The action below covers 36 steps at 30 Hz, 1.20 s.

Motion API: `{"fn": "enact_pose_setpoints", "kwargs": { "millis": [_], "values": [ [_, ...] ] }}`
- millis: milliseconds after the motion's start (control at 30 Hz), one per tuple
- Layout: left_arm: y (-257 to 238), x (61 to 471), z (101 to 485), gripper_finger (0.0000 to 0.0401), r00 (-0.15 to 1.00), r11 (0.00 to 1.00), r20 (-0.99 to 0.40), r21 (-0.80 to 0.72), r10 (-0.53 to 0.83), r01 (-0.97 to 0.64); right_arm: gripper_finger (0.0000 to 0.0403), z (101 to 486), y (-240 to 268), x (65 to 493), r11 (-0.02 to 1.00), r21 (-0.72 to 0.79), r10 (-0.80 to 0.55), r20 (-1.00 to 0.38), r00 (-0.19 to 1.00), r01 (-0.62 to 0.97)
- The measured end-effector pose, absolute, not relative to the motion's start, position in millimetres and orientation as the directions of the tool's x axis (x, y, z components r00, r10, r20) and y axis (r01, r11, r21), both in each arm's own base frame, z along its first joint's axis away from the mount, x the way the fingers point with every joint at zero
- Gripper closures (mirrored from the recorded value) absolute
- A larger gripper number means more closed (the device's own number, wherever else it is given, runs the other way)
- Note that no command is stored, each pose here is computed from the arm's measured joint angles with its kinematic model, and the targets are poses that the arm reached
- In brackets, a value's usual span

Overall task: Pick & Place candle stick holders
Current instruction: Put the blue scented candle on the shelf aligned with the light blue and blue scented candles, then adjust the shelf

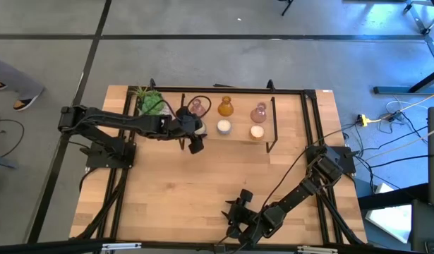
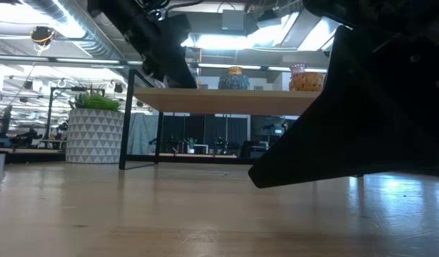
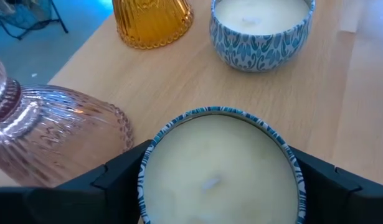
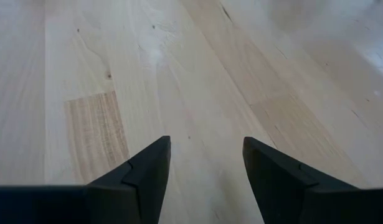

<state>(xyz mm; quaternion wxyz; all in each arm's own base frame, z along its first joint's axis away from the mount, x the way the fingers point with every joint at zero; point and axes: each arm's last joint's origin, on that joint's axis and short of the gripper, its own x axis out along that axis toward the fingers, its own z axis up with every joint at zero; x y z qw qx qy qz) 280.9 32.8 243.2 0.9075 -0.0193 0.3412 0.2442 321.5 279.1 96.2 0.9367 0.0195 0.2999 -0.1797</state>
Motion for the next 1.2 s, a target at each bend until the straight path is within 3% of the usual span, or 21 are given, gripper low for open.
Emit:
{"fn": "enact_pose_setpoints", "kwargs": {
  "millis": [533,800,933,1100,1200],
  "values": [
    [19,264,265,0.0046,0.657,0.848,-0.551,0.216,0.515,-0.484,0.0199,96,279,322,0.935,-0.068,-0.324,-0.567,0.757,0.349],
    [3,243,296,0.0045,0.756,0.876,-0.454,0.144,0.472,-0.460,0.0199,96,279,322,0.935,-0.067,-0.323,-0.567,0.758,0.349],
    [-15,232,306,0.0045,0.814,0.912,-0.421,0.100,0.401,-0.398,0.0199,97,279,322,0.935,-0.065,-0.323,-0.566,0.759,0.349],
    [-54,219,307,0.0053,0.871,0.990,-0.477,-0.013,0.116,-0.140,0.0199,98,281,323,0.936,-0.044,-0.314,-0.556,0.770,0.350],
    [-81,213,298,0.0063,0.865,0.999,-0.501,-0.021,0.022,-0.038,0.0199,104,285,328,0.945,-0.040,-0.295,-0.543,0.786,0.326]
  ]
}}
